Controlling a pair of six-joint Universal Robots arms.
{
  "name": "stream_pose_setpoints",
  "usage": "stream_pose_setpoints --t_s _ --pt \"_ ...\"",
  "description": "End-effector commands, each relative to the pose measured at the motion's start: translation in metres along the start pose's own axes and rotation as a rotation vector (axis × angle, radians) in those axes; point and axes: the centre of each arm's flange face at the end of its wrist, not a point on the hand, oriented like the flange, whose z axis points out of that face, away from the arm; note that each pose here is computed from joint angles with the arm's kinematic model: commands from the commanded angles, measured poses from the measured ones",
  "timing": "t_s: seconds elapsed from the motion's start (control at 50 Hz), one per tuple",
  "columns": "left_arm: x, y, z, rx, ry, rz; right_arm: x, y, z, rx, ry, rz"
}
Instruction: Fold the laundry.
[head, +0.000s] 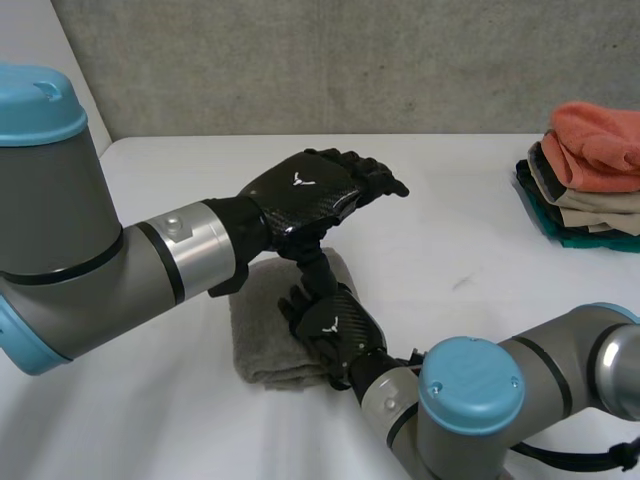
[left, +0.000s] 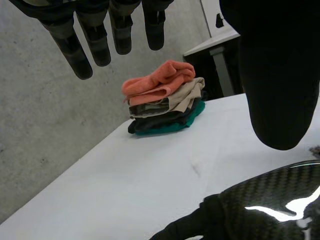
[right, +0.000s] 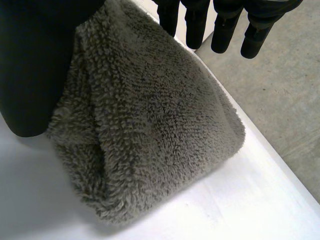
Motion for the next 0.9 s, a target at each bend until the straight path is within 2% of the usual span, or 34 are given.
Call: stream_pose_setpoints --t_s 0.02,0.38,0.56,0.76,0.9 --pt "0.000 0.003 0.001 -0.006 -0.007 0.001 -0.001 0.007 0.010 0.001 0.007 -0.006" --pt "-0.003 0.002 0.001 0.001 -0.015 0.004 0.011 -0.011 0.027 0.085 0.044 -0.004" --pt "-0.004 0.005 0.000 -0.009 -0.021 -0.009 0.000 -0.001 0.042 0.103 -0.033 -0.001" --pt "-0.007 0.004 -0.002 -0.010 -0.033 -0.006 0.011 -0.019 0.039 0.124 -0.018 0.019" --pt "-0.008 0.004 -0.002 -0.009 -0.038 -0.011 0.010 -0.016 0.040 0.121 -0.029 0.032"
